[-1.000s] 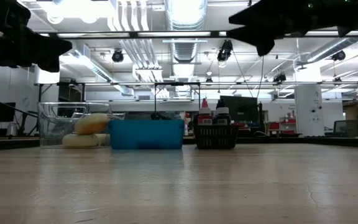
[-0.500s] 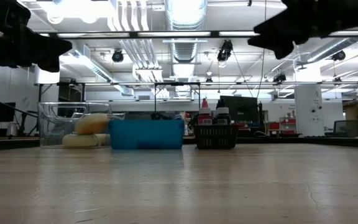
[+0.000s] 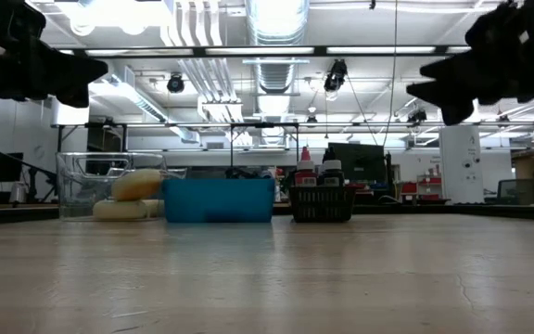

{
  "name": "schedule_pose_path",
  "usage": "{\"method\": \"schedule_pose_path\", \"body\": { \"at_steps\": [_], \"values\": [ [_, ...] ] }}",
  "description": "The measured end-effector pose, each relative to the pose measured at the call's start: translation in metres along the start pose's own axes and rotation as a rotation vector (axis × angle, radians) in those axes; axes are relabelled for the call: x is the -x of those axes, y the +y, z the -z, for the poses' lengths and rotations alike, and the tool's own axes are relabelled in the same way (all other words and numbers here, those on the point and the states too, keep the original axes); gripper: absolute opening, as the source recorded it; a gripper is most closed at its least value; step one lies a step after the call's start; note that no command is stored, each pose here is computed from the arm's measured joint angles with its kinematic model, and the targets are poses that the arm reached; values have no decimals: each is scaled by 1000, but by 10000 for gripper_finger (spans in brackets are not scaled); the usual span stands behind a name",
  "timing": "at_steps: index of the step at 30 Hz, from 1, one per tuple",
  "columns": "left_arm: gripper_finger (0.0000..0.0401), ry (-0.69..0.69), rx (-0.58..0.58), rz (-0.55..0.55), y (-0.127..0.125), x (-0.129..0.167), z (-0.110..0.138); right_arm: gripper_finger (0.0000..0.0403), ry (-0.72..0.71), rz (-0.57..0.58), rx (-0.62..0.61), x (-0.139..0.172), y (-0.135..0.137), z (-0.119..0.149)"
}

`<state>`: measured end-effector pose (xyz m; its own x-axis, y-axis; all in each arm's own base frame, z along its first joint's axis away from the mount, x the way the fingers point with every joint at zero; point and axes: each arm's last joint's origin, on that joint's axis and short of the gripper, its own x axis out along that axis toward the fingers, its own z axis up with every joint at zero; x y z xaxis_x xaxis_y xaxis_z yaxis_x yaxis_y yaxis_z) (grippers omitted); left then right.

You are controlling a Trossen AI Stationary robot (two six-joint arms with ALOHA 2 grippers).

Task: Pick & Place Food Item
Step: Return to Home Position

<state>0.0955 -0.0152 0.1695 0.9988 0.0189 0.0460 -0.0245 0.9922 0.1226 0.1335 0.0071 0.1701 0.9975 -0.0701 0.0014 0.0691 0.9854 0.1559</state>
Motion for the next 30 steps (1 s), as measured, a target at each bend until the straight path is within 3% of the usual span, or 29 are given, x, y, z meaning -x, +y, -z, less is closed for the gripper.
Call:
{"method": "schedule_pose_path", "body": {
  "at_steps": [8, 24, 30],
  "values": [
    [18, 0, 0, 0, 0, 0, 0, 221, 61, 12, 8, 5, -2, 8],
    [17, -1, 0, 1, 0, 0, 0, 221, -17, -42, -29, 35, -5, 1],
    [18, 0, 0, 3, 0, 0, 0, 221, -39, -120, -6, 37, -2, -2]
  ]
}}
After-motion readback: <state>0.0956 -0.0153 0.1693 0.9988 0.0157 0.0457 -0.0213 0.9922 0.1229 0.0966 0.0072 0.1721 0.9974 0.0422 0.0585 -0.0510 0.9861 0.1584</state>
